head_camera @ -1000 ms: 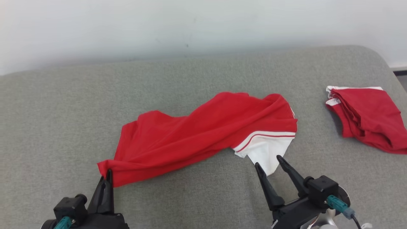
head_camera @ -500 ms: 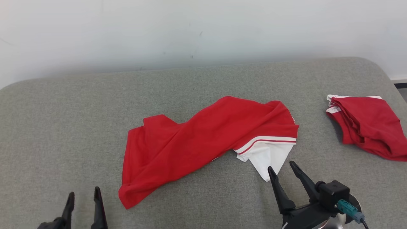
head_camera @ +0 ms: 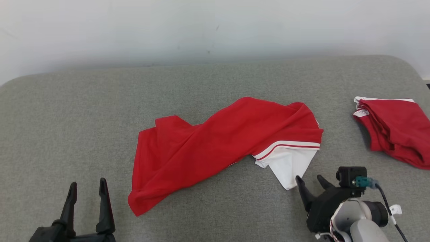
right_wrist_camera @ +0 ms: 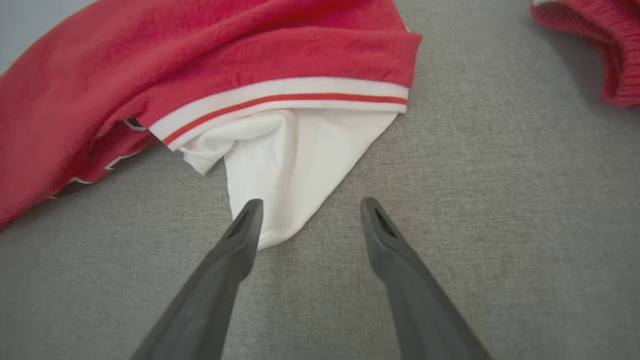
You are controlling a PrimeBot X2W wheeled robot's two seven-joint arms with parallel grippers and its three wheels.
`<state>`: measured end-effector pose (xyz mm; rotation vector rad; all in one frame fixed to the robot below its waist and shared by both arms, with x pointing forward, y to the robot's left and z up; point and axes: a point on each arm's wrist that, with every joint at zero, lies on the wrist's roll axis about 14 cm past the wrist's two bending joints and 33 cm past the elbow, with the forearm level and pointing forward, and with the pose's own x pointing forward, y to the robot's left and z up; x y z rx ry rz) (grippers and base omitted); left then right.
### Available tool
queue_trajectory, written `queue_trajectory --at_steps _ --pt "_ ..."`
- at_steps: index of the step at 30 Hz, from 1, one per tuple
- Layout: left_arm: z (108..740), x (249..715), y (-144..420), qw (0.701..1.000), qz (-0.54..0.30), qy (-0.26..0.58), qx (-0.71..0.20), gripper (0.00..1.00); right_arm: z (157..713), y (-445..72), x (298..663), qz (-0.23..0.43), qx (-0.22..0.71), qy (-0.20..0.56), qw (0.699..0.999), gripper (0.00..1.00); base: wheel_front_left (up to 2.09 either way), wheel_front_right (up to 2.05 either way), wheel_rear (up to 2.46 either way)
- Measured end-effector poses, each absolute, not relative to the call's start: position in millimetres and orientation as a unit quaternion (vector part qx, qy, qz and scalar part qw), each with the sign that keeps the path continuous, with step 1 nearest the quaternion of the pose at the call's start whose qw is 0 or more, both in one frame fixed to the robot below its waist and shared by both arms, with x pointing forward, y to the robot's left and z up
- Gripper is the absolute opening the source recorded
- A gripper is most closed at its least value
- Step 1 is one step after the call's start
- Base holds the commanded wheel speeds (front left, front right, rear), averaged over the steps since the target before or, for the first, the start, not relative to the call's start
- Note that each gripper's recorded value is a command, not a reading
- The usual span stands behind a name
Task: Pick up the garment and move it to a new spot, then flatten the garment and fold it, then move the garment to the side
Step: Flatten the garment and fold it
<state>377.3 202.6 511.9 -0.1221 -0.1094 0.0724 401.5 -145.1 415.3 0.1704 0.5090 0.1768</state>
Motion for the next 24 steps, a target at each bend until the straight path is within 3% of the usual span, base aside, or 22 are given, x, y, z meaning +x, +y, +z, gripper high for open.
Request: queue_trajectory --at_steps 6,11,20,21,22,23,24 --pt "508.7 377.1 206.4 0.996 0.041 -0.050 -0.060 1.00 406.2 -150.3 421.2 0.071 0.068 0.286 0.953 1.00 0.00 0.00 0.00" --pt "506.5 375.9 212.4 0.996 0.047 -0.047 -0.057 1.00 386.2 -143.6 419.4 0.081 0.031 0.341 0.936 1.00 0.00 0.00 0.00" --pt "510.1 377.9 213.5 0.996 0.043 -0.052 -0.053 1.00 377.2 -124.5 420.8 0.108 0.031 0.364 0.925 1.00 0.00 0.00 0.00" --pt "510.8 378.9 213.1 0.996 0.042 -0.053 -0.053 1.00 375.9 -122.3 420.4 0.112 0.029 0.367 0.923 0.93 0.00 0.00 0.00" --pt "511.7 380.0 213.0 0.996 0.042 -0.055 -0.052 1.00 375.1 -119.5 420.1 0.117 0.026 0.369 0.922 0.34 0.00 0.00 0.00" --pt "512.2 380.7 212.5 0.996 0.041 -0.055 -0.052 1.00 374.6 -117.5 420.0 0.121 0.022 0.369 0.921 0.00 0.00 0.00 0.00" --pt "511.7 381.2 211.8 0.996 0.039 -0.055 -0.052 1.00 374.1 -116.0 420.2 0.124 0.019 0.370 0.921 0.00 0.00 0.00 0.00"
